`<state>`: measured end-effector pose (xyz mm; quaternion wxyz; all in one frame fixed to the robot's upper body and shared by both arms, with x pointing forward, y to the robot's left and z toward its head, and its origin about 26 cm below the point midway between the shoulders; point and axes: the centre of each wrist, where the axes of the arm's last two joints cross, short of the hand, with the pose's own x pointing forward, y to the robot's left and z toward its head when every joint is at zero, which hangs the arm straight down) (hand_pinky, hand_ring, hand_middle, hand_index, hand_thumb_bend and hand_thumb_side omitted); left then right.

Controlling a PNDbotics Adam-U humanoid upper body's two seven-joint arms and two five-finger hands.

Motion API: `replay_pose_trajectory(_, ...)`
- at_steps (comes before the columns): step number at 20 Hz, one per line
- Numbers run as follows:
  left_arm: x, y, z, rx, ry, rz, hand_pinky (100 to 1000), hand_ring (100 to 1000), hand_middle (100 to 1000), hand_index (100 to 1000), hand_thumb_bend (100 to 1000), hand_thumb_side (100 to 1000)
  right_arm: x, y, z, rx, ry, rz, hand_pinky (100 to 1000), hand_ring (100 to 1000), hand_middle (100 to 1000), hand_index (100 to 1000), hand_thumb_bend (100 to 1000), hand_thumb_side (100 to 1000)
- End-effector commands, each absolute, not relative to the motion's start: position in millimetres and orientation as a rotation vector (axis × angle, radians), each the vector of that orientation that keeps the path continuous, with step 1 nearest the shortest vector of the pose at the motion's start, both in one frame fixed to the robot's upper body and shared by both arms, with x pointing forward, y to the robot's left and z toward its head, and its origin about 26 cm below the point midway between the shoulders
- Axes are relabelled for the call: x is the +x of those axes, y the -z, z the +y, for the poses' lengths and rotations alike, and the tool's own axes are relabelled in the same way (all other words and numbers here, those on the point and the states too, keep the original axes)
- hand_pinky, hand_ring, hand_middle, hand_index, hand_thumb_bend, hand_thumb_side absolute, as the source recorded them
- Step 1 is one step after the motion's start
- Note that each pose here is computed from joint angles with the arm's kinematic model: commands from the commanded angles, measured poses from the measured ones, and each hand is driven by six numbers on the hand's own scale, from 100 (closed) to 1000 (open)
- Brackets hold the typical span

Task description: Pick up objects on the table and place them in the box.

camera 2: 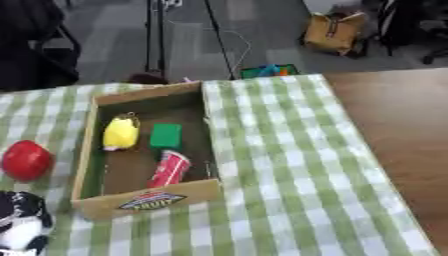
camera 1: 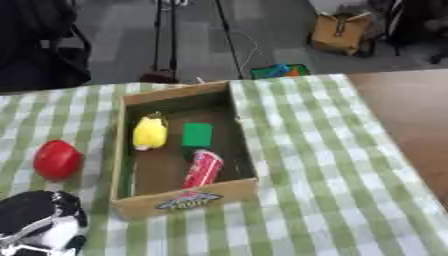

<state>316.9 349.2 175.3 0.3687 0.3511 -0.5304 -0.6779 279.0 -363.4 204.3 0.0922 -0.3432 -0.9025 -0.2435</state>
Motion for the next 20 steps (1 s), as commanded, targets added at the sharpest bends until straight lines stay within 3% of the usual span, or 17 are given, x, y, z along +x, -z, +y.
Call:
replay_pose_trajectory(1, 314, -197, 350, 0.949, 1.763, -1.366, 100, 188, 170, 190, 100, 252, 274, -216, -366, -1.04, 0.699, -2.731, 550, 521, 439, 516, 100, 560)
replay_pose_trajectory(20, 304, -246, 340, 1.022, 1.702, -1.511, 100, 171, 161, 191, 100, 269, 274, -214, -365, -1.04, 0.698, -2.721, 550, 523, 440, 517, 100, 546)
